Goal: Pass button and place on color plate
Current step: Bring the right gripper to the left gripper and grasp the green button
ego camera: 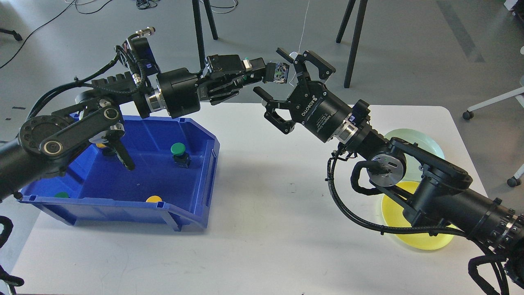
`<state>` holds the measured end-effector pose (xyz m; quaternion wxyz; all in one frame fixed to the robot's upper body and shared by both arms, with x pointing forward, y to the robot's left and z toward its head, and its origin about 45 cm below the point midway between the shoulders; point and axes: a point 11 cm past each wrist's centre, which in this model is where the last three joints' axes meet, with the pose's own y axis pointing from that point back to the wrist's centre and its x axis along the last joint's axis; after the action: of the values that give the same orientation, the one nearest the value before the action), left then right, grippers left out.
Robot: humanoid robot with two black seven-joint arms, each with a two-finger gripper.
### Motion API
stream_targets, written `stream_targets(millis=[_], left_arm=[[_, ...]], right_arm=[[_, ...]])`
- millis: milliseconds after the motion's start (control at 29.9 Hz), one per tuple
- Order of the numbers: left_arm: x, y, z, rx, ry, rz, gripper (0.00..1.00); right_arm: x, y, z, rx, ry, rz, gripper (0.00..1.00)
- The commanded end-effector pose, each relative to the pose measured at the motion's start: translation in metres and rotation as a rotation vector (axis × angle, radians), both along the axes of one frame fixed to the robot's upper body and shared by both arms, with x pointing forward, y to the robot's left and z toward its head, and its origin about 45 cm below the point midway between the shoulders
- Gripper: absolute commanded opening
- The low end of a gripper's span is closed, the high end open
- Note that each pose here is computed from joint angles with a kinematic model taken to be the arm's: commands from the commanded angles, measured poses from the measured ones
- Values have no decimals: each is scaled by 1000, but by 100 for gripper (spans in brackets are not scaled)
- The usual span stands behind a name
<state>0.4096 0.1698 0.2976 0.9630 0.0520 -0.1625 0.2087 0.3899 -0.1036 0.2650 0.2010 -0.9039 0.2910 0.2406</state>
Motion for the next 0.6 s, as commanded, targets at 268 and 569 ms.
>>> stream_targets(millis=[268, 569], left_arm=[[0, 0, 0, 0, 0, 0, 7], [1, 2, -1, 2, 1, 6, 23]], right_arm=[[1, -2, 1, -5, -5, -2, 16], [3, -2, 5, -11, -17, 0, 3]])
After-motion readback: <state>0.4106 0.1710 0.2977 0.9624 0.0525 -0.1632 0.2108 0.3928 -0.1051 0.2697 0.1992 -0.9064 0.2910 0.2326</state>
